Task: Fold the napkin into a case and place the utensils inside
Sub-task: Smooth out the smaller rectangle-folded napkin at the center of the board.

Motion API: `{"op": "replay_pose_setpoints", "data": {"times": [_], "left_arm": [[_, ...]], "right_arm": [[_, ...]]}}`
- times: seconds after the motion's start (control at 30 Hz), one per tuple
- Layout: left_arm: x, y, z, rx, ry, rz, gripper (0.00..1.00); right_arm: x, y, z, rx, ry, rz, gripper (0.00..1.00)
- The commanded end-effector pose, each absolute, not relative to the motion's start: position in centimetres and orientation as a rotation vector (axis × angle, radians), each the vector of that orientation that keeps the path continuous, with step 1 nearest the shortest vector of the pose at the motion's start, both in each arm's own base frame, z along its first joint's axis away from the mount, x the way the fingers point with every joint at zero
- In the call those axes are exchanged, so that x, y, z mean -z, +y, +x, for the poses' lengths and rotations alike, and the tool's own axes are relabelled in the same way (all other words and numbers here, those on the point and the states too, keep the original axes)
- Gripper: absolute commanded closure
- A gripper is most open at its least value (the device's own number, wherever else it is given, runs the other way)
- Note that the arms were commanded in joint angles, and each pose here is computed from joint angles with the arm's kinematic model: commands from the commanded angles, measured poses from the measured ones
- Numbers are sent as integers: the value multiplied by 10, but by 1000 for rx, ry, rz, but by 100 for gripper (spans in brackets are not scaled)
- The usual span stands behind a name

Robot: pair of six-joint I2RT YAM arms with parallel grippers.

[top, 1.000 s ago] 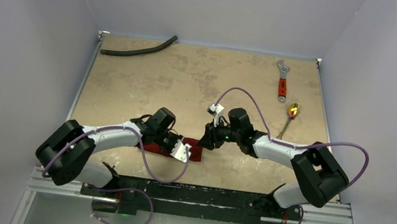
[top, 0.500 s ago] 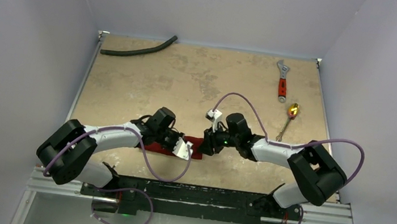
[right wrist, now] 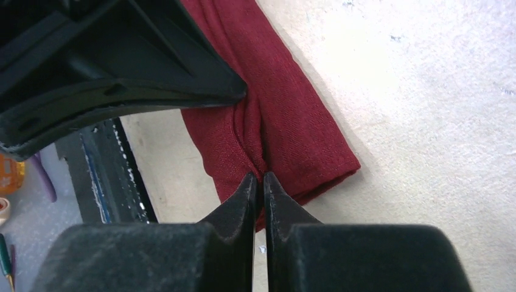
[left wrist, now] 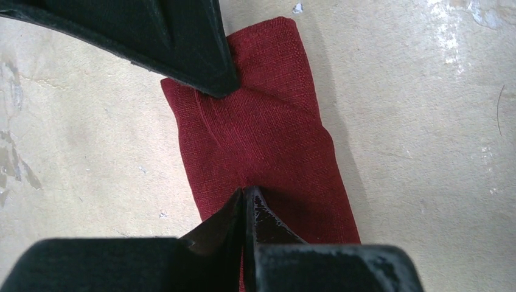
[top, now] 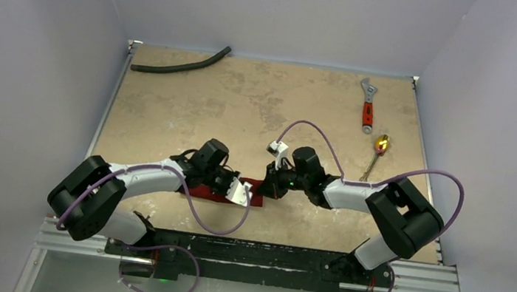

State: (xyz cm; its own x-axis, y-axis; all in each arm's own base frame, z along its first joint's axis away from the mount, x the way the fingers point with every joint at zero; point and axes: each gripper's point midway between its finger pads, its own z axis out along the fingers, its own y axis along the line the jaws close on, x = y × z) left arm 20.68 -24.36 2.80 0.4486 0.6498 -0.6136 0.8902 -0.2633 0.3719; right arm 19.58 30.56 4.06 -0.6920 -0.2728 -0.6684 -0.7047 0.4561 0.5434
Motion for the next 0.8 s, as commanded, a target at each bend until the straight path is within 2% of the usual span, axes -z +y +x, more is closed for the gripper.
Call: {"op": "replay_pose_setpoints", "data": {"times": [0.0, 0.07, 0.1, 0.17, 0.23, 0.3, 0.47, 0.63, 0.7, 0.77], "left_arm": [[-48, -260, 221, 441, 1271, 1928, 100], [-50, -261, 227, 418, 1283, 1904, 100], [-49, -260, 229, 408, 1303, 1890, 96], [-56, -264, 242, 370, 1316, 1827, 75], [-62, -266, 253, 340, 1343, 1769, 69], [-68, -265, 266, 312, 1371, 1711, 69], [-66, -254, 284, 306, 1406, 1675, 80], [-54, -259, 273, 386, 1348, 1754, 91], [-46, -259, 269, 395, 1316, 1805, 98], [-35, -256, 267, 371, 1286, 1855, 100]], "right_arm": [[-61, 318, 195, -1253, 2124, -809, 95], [-66, 316, 194, -1247, 2108, -807, 96], [-68, 316, 194, -1248, 2102, -808, 96], [-68, 317, 193, -1256, 2102, -815, 97], [-67, 318, 194, -1257, 2108, -819, 98], [-67, 318, 195, -1254, 2107, -825, 100], [-65, 317, 197, -1223, 2117, -824, 100], [-58, 312, 200, -1176, 2145, -804, 100], [-57, 310, 201, -1163, 2151, -798, 100], [-61, 311, 203, -1162, 2136, -800, 100]]}}
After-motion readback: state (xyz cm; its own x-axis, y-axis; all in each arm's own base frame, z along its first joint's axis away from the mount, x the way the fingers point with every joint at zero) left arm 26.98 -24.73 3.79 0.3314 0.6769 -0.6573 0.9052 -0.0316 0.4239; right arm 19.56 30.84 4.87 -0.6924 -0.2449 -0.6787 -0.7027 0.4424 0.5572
